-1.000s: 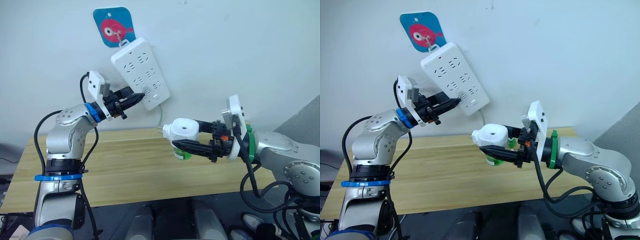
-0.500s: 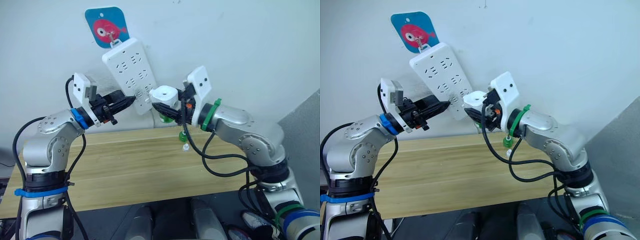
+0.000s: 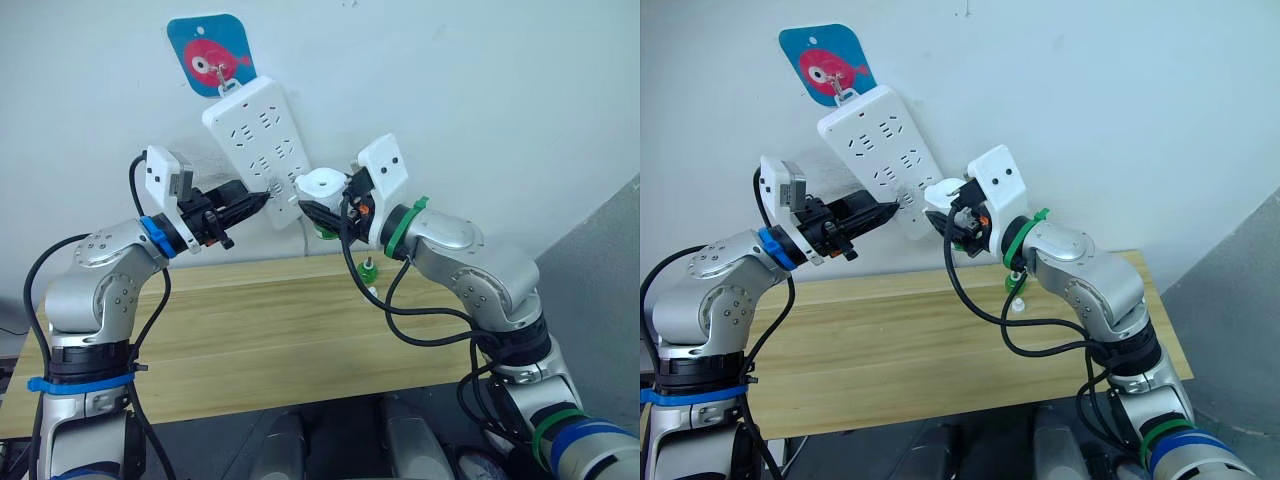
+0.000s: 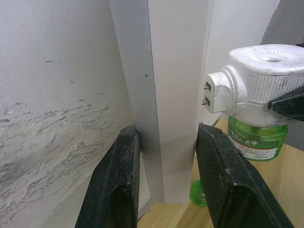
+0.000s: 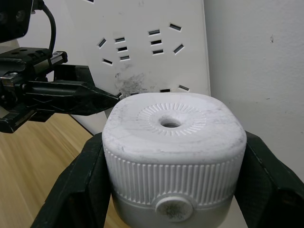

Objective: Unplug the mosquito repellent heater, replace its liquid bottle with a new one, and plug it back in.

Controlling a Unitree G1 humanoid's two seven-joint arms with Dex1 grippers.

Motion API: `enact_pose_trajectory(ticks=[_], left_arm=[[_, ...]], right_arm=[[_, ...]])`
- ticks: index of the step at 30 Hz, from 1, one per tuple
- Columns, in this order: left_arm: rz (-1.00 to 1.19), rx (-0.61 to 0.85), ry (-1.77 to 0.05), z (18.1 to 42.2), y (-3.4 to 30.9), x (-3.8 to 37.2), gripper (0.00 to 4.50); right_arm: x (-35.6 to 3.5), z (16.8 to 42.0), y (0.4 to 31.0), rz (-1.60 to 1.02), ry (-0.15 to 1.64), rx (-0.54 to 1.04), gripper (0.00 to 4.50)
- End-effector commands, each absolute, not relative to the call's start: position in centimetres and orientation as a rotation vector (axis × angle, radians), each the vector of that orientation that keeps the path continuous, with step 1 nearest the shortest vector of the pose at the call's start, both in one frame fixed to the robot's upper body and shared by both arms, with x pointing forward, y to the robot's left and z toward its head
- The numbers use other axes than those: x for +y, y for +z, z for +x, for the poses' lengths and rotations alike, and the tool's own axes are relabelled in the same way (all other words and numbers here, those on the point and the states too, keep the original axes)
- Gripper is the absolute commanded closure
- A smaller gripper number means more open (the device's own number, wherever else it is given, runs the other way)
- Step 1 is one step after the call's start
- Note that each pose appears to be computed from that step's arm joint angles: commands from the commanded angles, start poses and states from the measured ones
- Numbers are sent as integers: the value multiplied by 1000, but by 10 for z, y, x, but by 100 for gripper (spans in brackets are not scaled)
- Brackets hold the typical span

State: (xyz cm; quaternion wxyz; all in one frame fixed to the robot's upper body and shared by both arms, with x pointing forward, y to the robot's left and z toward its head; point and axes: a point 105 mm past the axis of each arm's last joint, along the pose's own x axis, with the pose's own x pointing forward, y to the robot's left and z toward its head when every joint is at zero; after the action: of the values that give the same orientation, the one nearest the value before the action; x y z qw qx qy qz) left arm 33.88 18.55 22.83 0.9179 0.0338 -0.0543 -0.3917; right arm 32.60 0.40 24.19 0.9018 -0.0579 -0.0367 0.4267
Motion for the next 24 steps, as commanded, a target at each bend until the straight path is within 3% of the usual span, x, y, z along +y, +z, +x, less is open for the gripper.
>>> enact_pose_trajectory(ticks=[1,15,24], left_arm=[[94,-82,-827,338,222,180,315],[94,-80,-823,339,222,180,315],[96,-81,-824,340,223,179,315]], right_arm=[[5,321,267,-115,891,-194,151],[14,306,268,-225,956,-308,151],[8,314,256,-249,921,-240,151]])
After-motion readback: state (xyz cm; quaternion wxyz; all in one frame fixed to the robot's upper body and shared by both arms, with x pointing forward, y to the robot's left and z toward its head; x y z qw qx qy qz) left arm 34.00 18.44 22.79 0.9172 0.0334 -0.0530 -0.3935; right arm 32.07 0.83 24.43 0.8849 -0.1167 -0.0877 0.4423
